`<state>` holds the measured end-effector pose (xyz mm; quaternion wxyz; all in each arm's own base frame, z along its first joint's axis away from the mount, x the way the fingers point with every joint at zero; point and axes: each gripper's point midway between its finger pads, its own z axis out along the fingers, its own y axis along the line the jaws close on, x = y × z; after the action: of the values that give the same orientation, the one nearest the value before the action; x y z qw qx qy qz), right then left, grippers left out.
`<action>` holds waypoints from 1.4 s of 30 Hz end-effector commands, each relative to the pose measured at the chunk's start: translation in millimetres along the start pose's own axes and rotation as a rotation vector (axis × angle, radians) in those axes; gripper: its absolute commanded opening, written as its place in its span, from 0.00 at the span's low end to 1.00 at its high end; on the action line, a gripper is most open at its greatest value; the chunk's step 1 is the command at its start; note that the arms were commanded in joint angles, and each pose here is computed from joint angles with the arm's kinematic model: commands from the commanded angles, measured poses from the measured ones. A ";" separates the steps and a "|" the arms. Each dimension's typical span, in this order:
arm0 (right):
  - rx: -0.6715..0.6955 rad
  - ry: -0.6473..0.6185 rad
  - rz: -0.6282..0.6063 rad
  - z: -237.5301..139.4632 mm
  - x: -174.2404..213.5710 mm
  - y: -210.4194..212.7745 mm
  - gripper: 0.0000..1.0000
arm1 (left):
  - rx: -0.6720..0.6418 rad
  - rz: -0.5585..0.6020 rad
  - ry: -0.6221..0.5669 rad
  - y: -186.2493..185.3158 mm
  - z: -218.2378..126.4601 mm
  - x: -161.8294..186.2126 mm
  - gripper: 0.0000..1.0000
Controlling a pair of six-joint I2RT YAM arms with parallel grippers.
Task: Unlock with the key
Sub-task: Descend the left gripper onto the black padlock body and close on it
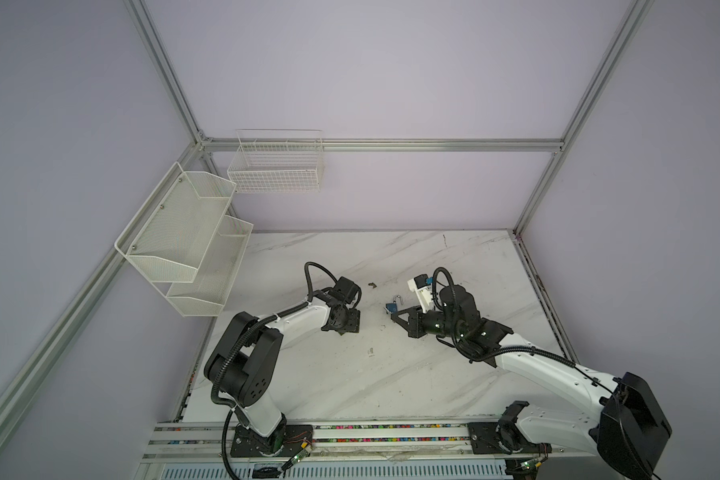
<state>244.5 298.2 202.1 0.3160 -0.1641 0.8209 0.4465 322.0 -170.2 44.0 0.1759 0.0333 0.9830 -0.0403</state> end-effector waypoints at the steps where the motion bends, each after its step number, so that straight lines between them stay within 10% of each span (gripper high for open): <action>1: -0.032 -0.002 -0.022 -0.1 -2.9 6.6 0.00 | 0.024 -0.004 -0.033 -14.2 -9.6 -16.2 0.72; 42: -0.014 -0.001 -0.027 1.9 1.6 -0.2 0.00 | -0.156 -0.228 -0.014 -14.6 0.2 -5.1 0.55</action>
<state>242.1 299.8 202.4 0.3145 -0.1749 0.8176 0.4494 318.3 -180.5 33.5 0.1638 -0.0752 0.9832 0.0295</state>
